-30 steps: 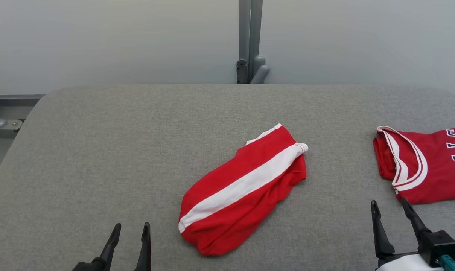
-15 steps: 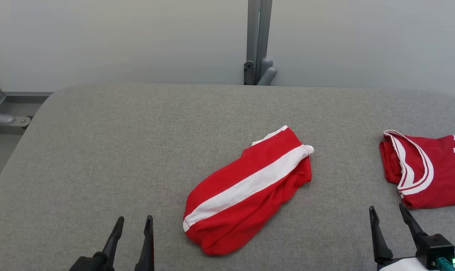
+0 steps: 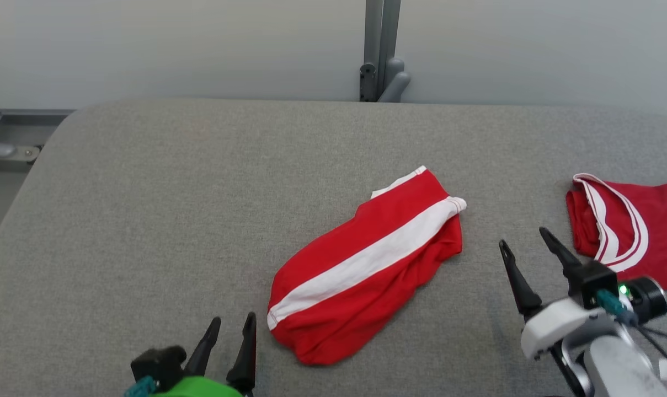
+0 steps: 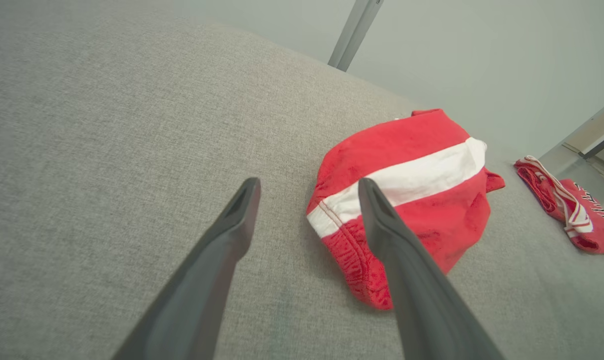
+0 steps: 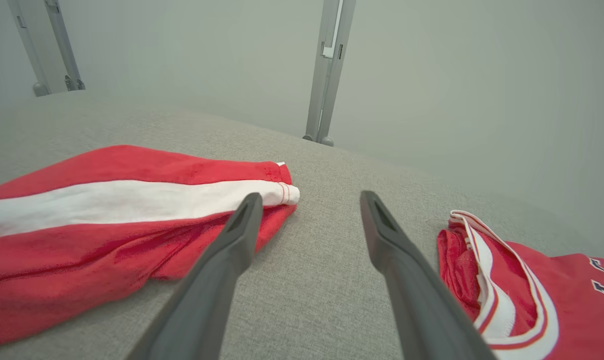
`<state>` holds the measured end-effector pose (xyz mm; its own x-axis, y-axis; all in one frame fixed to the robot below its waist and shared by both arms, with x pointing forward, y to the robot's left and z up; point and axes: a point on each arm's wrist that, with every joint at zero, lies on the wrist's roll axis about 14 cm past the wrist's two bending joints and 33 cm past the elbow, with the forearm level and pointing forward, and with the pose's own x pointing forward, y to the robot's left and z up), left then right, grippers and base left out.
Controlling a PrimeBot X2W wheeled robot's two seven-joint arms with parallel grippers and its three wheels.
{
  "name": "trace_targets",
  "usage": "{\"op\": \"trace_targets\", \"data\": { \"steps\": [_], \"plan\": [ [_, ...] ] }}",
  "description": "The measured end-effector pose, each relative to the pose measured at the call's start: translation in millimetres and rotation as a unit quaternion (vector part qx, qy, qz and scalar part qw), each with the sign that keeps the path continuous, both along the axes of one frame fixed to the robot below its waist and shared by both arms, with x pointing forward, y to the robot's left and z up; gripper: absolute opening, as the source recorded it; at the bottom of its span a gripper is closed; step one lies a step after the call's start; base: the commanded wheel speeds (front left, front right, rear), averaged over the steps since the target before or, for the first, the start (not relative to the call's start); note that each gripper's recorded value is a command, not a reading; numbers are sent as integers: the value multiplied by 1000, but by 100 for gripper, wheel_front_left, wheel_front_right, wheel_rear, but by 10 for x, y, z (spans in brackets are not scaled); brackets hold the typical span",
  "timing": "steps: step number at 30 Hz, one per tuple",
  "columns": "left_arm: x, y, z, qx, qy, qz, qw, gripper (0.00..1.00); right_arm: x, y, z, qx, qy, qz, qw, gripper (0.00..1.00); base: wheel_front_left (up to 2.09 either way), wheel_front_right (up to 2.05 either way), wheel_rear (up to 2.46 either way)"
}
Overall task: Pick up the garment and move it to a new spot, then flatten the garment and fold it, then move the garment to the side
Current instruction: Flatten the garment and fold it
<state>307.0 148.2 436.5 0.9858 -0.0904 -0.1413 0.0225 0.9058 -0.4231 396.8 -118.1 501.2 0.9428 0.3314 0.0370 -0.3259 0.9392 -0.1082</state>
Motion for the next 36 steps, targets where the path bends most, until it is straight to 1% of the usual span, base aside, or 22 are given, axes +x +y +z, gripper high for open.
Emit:
{"op": "trace_targets", "data": {
  "steps": [2, 5, 8, 11, 16, 19, 25, 27, 28, 29, 33, 36],
  "plan": [
    [178, -50, 24, -25, 11, -9, 1000, 100, 231, 58, 19, -21, 6, 20, 1000, 100, 0, 0, 0],
    [375, -145, 7, -54, 33, -25, 998, 100, 559, 137, -60, -44, 46, 40, 997, 100, 0, 0, 0],
    [426, -250, -156, -73, 78, -43, 993, 100, 723, 233, -310, -70, 103, 63, 990, 100, 0, 0, 0],
    [467, -311, -245, -81, 103, -56, 990, 100, 863, 364, -457, -84, 139, 85, 983, 100, 0, 0, 0],
    [425, -331, -356, -94, 129, -56, 985, 100, 1002, 591, -594, -89, 169, 116, 975, 100, 0, 0, 0],
    [382, -324, -401, -100, 138, -53, 984, 100, 1036, 627, -697, -99, 186, 124, 970, 100, 0, 0, 0],
    [360, -318, -427, -116, 143, -44, 982, 100, 1102, 695, -777, -99, 203, 134, 965, 100, 0, 0, 0],
    [382, -355, -408, -122, 142, -49, 981, 100, 1101, 713, -820, -103, 208, 140, 963, 100, 0, 0, 0],
    [400, -410, -378, -137, 140, -54, 979, 100, 1127, 708, -833, -102, 210, 141, 962, 100, 0, 0, 0],
    [403, -429, -372, -140, 141, -57, 978, 100, 1141, 702, -837, -101, 212, 140, 962, 100, 0, 0, 0],
    [433, -444, -351, -144, 140, -65, 977, 100, 1188, 687, -827, -101, 212, 138, 962, 100, 0, 0, 0],
    [434, -469, -359, -148, 143, -70, 976, 100, 1168, 671, -865, -107, 220, 139, 960, 100, 0, 0, 0]
  ]
}}
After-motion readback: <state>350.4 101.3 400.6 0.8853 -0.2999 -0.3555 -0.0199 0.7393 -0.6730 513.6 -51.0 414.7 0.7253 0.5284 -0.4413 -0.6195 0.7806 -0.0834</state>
